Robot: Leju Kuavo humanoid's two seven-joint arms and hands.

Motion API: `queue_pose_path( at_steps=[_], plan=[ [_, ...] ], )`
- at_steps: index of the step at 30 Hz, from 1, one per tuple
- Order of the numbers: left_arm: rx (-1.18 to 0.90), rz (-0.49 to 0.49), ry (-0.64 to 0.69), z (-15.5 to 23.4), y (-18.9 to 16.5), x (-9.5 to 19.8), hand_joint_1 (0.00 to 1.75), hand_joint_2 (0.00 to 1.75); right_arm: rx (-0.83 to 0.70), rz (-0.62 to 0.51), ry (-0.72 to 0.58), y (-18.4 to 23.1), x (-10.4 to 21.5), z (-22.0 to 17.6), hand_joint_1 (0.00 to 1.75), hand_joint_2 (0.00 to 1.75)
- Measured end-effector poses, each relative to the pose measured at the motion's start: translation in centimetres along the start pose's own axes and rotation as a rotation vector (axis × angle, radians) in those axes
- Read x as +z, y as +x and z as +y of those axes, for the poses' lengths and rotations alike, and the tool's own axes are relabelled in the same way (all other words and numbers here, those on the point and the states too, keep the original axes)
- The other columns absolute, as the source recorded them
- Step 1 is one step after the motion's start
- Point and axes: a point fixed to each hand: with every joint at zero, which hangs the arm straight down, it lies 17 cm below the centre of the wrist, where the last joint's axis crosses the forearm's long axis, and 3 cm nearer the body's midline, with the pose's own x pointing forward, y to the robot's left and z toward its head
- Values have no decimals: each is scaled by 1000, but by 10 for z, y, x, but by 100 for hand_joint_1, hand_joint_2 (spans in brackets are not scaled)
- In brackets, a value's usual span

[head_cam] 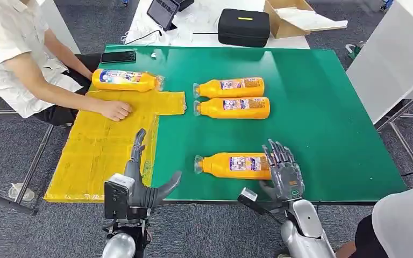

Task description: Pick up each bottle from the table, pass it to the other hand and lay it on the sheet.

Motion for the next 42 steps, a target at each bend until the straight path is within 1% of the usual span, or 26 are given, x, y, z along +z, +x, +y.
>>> queue_pose_path(
  at_steps=[9, 16, 32, 33, 34, 38, 42],
  plan=[
    [3, 24, -8, -4, -6, 0, 0, 175, -20, 25, 44, -6, 0, 17, 0, 175],
    [9, 40, -29, -10, -9, 1, 0, 175, -35, 76, 92, -16, 6, 34, 0, 175],
    [17, 51, -60, -19, -9, 4, 0, 175, -30, 101, 133, -24, 2, 46, 0, 175],
    [18, 52, -61, -20, -9, 4, 0, 175, -28, 99, 136, -24, 1, 47, 147, 175],
    [18, 51, -62, -20, -9, 3, 0, 175, -33, 101, 142, -25, 1, 49, 175, 175],
    [20, 53, -65, -20, -9, 3, 0, 175, -58, 97, 184, -26, 7, 61, 175, 175],
    [32, 58, -64, -20, -10, 3, 0, 175, -67, 105, 197, -33, 3, 62, 175, 175]
  ],
)
